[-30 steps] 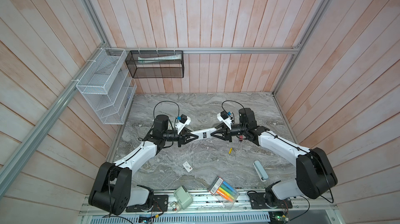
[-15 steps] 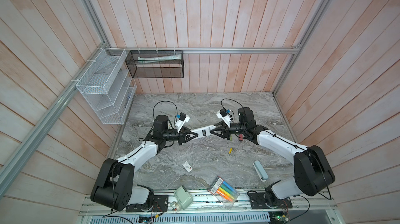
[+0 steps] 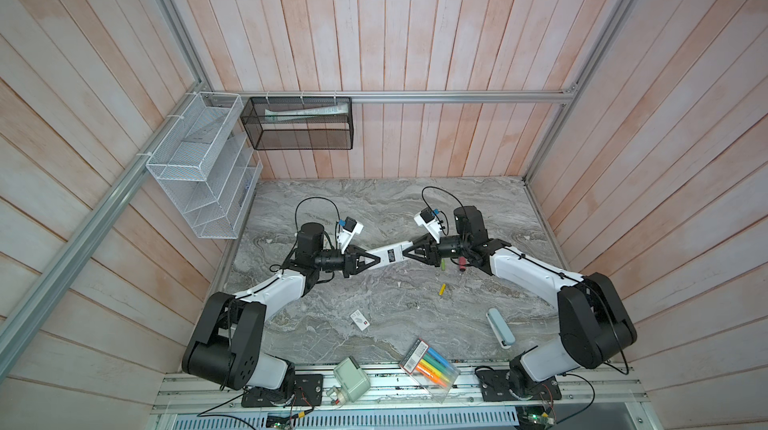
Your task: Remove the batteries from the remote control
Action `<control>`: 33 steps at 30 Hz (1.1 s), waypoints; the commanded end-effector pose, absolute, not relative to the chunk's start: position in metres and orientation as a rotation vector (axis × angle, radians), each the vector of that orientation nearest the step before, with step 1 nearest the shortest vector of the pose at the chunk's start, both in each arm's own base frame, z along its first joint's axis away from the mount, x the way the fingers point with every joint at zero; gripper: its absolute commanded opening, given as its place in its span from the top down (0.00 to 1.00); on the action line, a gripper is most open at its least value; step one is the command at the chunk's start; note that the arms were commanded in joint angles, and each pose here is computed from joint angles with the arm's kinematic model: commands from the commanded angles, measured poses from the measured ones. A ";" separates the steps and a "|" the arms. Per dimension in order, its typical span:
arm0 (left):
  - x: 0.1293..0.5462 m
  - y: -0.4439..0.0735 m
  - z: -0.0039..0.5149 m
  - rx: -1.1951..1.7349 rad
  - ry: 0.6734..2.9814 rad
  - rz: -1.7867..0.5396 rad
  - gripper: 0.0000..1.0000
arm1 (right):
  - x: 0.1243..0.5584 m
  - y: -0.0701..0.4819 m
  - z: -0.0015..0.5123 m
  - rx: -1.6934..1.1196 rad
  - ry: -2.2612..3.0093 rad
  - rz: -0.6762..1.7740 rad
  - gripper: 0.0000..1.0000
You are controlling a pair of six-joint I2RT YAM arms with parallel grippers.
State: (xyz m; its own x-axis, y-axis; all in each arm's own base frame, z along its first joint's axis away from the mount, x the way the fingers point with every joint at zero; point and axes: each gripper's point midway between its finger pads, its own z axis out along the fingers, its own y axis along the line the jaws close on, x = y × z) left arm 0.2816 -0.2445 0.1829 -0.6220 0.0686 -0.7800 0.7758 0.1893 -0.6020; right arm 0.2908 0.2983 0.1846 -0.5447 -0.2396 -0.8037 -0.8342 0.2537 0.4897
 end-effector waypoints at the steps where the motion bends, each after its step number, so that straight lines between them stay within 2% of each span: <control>1: 0.276 -0.254 0.190 0.816 1.842 -1.569 1.00 | 0.307 0.304 0.190 -0.912 1.955 1.279 0.75; 24: 0.282 -0.252 0.191 0.778 1.862 -1.565 1.00 | 0.310 0.297 0.191 -0.877 1.969 1.272 0.58; 31: 0.285 -0.251 0.188 0.740 1.889 -1.571 1.00 | 0.311 0.299 0.198 -0.879 1.948 1.302 0.56; 33: 0.287 -0.250 0.188 0.723 1.893 -1.572 1.00 | 0.310 0.300 0.198 -0.877 1.950 1.311 0.59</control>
